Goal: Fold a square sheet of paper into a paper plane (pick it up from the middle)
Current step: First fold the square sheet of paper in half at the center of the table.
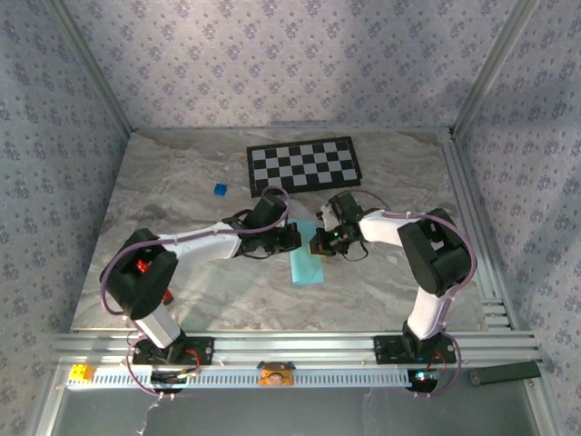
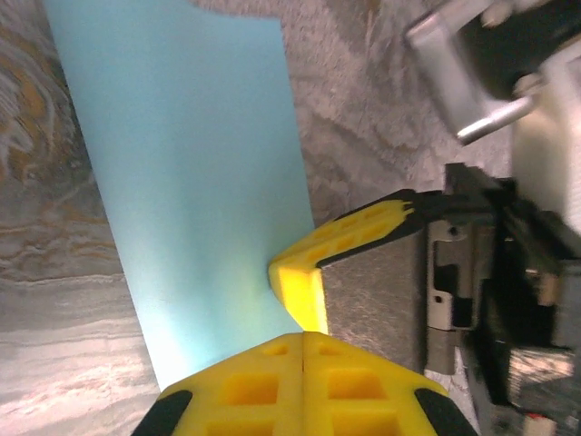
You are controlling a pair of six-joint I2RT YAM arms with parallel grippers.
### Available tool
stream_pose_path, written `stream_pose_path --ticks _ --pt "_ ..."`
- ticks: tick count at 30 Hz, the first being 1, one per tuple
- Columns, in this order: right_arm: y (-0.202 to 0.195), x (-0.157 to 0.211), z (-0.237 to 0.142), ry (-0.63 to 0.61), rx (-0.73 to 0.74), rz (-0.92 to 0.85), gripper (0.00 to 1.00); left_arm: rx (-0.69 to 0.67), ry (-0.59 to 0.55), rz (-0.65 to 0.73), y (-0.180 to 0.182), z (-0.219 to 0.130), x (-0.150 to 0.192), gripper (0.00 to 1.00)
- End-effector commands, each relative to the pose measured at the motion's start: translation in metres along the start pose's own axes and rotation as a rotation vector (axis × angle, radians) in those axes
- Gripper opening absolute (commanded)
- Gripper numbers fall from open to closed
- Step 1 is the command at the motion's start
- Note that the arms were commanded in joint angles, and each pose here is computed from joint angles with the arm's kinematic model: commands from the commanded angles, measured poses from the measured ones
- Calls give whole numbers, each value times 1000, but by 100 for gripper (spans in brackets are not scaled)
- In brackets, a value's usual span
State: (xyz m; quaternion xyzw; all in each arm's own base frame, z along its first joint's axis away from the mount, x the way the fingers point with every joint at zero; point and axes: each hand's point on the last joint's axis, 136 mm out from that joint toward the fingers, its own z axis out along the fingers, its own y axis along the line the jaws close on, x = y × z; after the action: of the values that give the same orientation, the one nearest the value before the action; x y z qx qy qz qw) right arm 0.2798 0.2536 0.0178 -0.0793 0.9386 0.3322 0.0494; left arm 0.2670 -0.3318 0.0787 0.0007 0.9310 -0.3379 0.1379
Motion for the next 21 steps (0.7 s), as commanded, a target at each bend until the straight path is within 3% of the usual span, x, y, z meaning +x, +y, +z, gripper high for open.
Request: stream_pose_path --ticks 1,14,21 --pt "-42 29 10 84 156 85 0 73 25 -7 -8 8 1 0" --pt "-44 33 10 84 159 94 0 21 56 -58 39 27 17 0" --pt "-46 36 11 86 168 100 0 -78 75 -66 78 32 35 0"
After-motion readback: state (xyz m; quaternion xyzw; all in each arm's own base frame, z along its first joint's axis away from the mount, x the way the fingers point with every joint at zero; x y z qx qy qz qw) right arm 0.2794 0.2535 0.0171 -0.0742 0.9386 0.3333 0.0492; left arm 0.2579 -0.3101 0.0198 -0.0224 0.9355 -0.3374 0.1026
